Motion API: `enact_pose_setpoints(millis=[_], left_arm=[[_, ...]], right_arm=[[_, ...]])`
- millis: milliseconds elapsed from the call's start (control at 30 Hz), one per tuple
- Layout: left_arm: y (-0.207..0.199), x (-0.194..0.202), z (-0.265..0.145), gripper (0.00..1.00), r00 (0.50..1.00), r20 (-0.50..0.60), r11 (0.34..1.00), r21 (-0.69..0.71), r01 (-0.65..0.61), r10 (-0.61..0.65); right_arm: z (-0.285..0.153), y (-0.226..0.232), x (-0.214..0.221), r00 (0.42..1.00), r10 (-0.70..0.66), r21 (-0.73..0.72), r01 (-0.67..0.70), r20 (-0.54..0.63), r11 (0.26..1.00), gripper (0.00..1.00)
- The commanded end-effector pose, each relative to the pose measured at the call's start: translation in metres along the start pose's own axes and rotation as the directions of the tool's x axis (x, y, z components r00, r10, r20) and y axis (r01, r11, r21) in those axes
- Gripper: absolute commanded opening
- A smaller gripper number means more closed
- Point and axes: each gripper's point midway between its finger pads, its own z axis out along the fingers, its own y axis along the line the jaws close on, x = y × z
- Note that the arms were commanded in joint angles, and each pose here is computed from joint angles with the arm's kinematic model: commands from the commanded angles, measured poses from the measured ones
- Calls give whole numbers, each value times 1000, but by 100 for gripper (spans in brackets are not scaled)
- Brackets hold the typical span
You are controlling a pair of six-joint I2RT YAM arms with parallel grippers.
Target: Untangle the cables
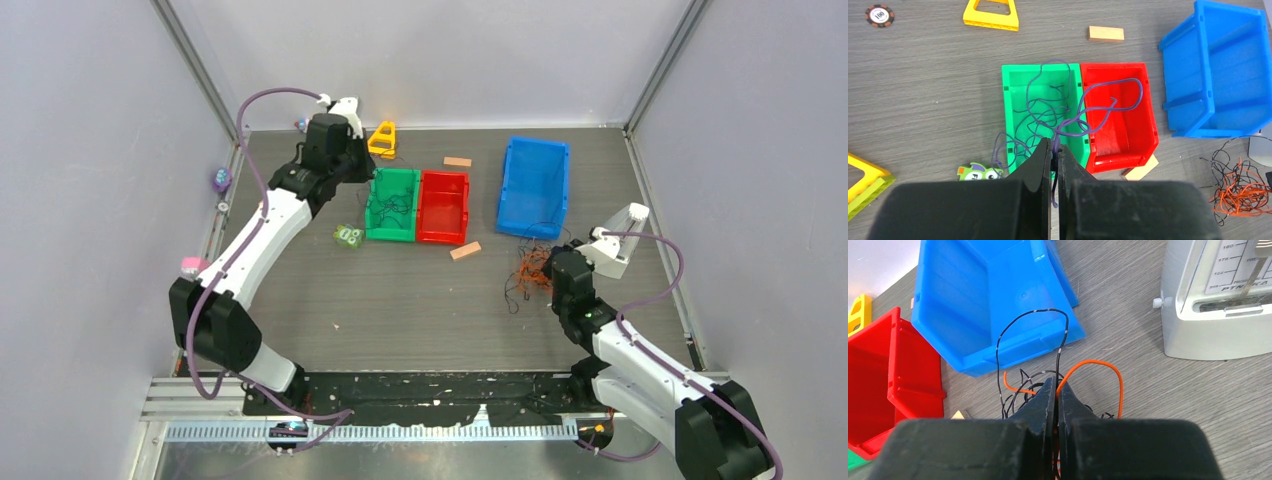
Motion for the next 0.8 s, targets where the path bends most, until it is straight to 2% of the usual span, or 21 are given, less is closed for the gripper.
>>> enact_pose_setpoints(millis=[0,233,533,700,767], left_arm=[[-1,-32,-34,0,993,112,999,11,-42,40],[-4,-54,-60,0,987,145,998,6,-64,63],[-27,-80,-79,0,984,173,995,86,-56,40],[-34,-98,-81,0,978,206,994,97,-60,39],[-43,-100,-79,0,980,197,988,141,-63,34]], right_arm=[[2,8,-10,999,23,-21,-23,33,1000,5],[2,9,-10,999,22,-24,-21,32,999,5],[2,8,-10,999,19,-21,-18,33,1000,5],[2,8,-9,999,18,-23,-17,31,1000,5],[2,8,-9,999,17,-22,-16,31,1000,5]])
